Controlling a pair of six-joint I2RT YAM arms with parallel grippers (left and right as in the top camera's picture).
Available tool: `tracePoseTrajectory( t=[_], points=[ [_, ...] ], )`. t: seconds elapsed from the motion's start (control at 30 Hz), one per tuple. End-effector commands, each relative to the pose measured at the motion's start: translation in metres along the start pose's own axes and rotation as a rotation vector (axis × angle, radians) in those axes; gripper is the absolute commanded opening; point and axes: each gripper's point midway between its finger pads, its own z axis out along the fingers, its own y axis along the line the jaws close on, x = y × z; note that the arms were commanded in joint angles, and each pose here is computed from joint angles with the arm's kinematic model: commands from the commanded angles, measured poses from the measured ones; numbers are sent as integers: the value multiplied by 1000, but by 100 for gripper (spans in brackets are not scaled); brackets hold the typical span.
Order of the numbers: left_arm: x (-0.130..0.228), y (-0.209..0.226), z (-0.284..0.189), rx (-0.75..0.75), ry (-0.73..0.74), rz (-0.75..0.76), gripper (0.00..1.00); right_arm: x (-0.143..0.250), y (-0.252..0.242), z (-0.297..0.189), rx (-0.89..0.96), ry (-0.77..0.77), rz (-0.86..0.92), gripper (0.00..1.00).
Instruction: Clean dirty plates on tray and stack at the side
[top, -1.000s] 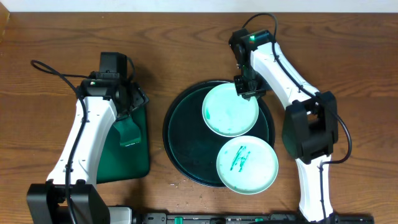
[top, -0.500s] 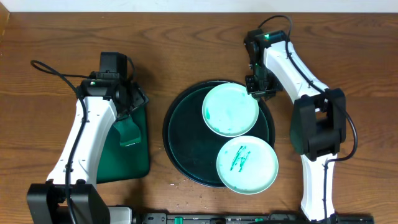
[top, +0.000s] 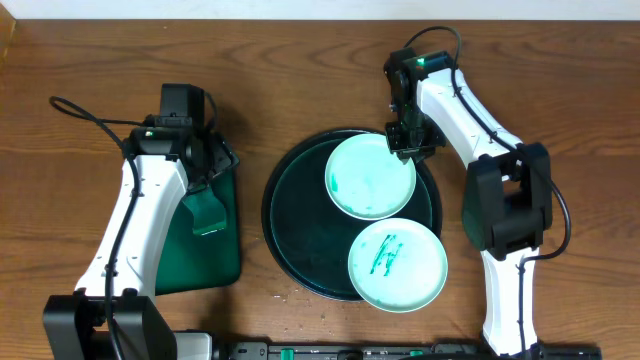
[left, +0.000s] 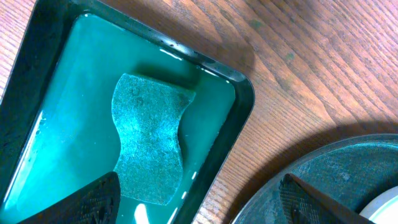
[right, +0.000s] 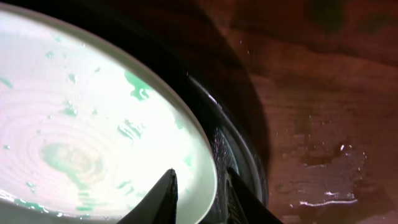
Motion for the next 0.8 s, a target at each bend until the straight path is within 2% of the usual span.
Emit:
tracePoseTrajectory(
  t=[0.0,0.2,0.23,0.3,0.37,0.77],
  points=[
    [-4,0,-4,1,-7,2,82,5,4,6,-16,15,-9,23],
    [-3,1,-4,0,-5,1,82,11,0,19,-15,41,5,21],
    [-3,1,-4,-1,-5,2,82,11,0,20,-14,41,5,18],
    [-3,1,-4,-1,-5,1,82,11,0,20,-14,41,5,7],
    [-3,1,-4,0,-5,1,82,11,1,20,-14,40,3,1],
    [-3,1,-4,0,-5,1,82,4,1,17,-12,13,2,1]
  ],
)
